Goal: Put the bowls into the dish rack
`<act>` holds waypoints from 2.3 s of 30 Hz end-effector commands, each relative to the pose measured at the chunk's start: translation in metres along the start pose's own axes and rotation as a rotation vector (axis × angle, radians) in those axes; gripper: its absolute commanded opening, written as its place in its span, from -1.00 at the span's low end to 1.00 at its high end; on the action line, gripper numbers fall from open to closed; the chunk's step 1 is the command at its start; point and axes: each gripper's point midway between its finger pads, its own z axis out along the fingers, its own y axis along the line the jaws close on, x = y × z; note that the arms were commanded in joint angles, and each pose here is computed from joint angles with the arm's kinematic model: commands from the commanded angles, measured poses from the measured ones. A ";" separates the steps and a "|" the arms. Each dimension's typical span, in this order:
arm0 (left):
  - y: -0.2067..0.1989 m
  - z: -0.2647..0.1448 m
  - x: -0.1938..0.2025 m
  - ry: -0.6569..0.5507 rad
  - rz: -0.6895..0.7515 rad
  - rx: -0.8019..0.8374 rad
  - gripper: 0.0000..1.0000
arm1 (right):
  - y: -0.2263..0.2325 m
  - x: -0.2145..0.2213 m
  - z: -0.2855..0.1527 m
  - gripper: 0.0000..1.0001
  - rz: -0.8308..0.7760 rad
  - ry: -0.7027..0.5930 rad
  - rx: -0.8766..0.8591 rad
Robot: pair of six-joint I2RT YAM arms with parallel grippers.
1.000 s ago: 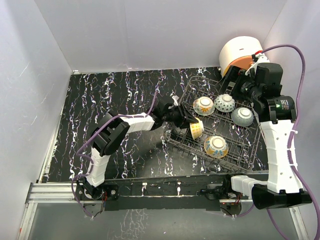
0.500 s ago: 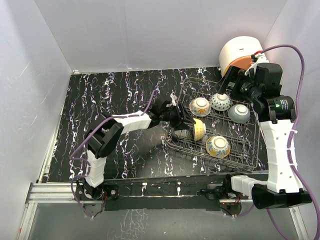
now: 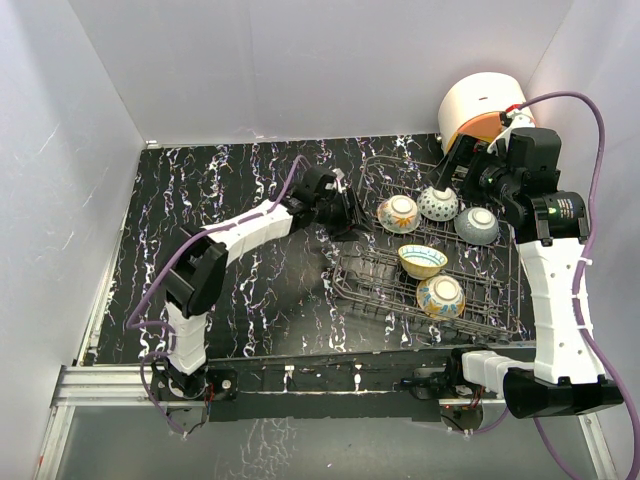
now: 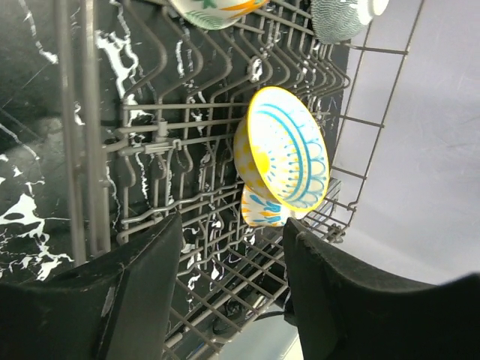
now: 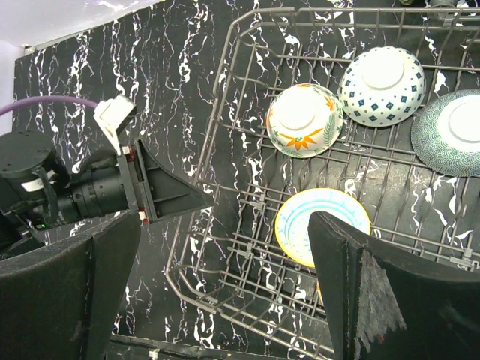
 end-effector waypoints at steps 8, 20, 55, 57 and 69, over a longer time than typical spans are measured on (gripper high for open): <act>-0.118 -0.031 0.011 -0.007 0.469 0.158 0.16 | 0.005 -0.014 -0.003 0.98 -0.011 -0.058 -0.021; -0.099 0.015 0.098 0.170 1.042 0.085 0.15 | 0.005 -0.020 -0.004 0.98 -0.007 -0.073 -0.009; -0.115 0.054 0.071 -0.184 1.303 0.152 0.40 | 0.040 -0.134 -0.032 0.98 -0.020 -0.324 -0.031; -0.115 0.061 0.071 -0.178 1.317 0.157 0.40 | 0.048 -0.138 -0.036 0.98 -0.022 -0.333 -0.066; -0.105 0.080 0.103 -0.070 1.453 0.323 0.40 | 0.053 -0.124 -0.027 0.98 -0.028 -0.280 -0.120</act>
